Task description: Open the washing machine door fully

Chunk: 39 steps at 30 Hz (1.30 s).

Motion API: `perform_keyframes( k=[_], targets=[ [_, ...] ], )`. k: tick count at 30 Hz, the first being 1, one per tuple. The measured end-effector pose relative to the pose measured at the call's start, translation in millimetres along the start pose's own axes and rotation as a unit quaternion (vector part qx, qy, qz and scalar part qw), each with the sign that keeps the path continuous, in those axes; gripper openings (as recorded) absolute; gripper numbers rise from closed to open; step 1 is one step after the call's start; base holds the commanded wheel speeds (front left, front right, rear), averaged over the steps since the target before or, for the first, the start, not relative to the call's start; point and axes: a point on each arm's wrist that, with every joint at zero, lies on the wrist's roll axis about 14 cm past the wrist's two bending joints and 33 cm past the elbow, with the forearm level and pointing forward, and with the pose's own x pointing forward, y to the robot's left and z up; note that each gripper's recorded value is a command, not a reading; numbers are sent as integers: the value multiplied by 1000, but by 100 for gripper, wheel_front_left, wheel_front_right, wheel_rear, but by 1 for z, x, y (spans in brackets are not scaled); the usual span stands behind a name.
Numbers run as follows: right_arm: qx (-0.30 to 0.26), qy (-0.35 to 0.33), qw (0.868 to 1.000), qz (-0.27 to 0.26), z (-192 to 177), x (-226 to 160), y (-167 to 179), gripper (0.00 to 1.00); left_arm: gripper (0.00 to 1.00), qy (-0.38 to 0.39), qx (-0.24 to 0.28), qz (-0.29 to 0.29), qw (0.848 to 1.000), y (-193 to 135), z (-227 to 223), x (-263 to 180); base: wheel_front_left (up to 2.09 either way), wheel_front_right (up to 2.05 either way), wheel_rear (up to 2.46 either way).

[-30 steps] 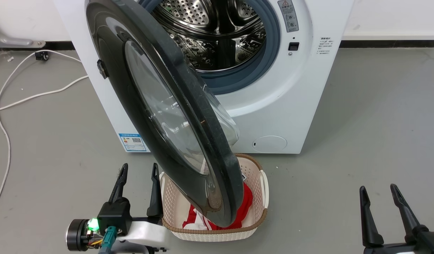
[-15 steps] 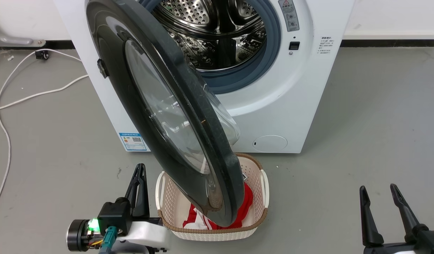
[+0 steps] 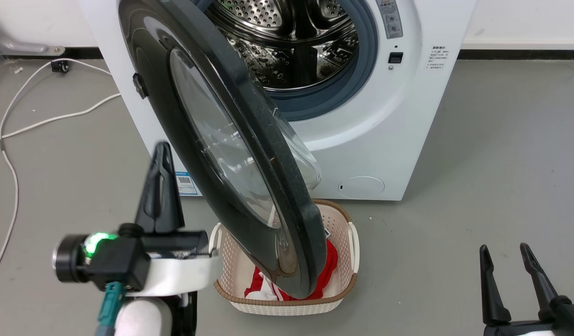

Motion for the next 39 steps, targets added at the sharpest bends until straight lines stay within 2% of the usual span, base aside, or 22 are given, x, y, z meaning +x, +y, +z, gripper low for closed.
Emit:
perform_keyframes(
  k=[2,3,6,12,14,15,19,23,27,31,35,39],
  targets=[
    [1,1,1000,0,-1,1,0,100,0,-42,-1,-2,999,-2,25,8,0,0,0],
    [1,3,1000,1,-1,2,1,100,0,-87,-2,-6,996,-5,52,15,0,0,0],
    [2,4,1000,1,-2,2,1,100,0,-152,-9,-16,988,-12,92,22,0,0,0],
    [3,4,1000,0,-2,4,0,100,0,-261,-39,-71,962,-46,158,22,0,0,0],
    [3,4,1000,-1,-2,4,0,100,0,-274,-45,-84,957,-53,166,20,0,0,0],
    [3,6,1000,-2,-4,3,-1,100,0,-290,-60,-111,949,-68,176,16,0,0,0],
    [4,6,1000,-6,-3,3,-3,100,0,-292,-87,-162,939,-96,180,9,0,0,0],
    [6,7,1000,-7,-4,3,-4,100,0,-239,-116,-229,936,-132,158,1,0,0,0],
    [7,9,1000,-7,-5,3,-3,100,0,-142,-133,-283,939,-163,116,-10,0,0,0],
    [8,12,1000,-7,-7,3,-3,100,0,-29,-150,-325,933,-188,69,-33,0,0,0],
    [9,16,1000,-6,-8,3,-2,100,0,78,-154,-347,922,-201,25,-62,0,0,0],
    [10,20,1000,-7,-11,2,-3,100,0,151,-149,-345,914,-198,-8,-81,0,0,0]
  ],
)
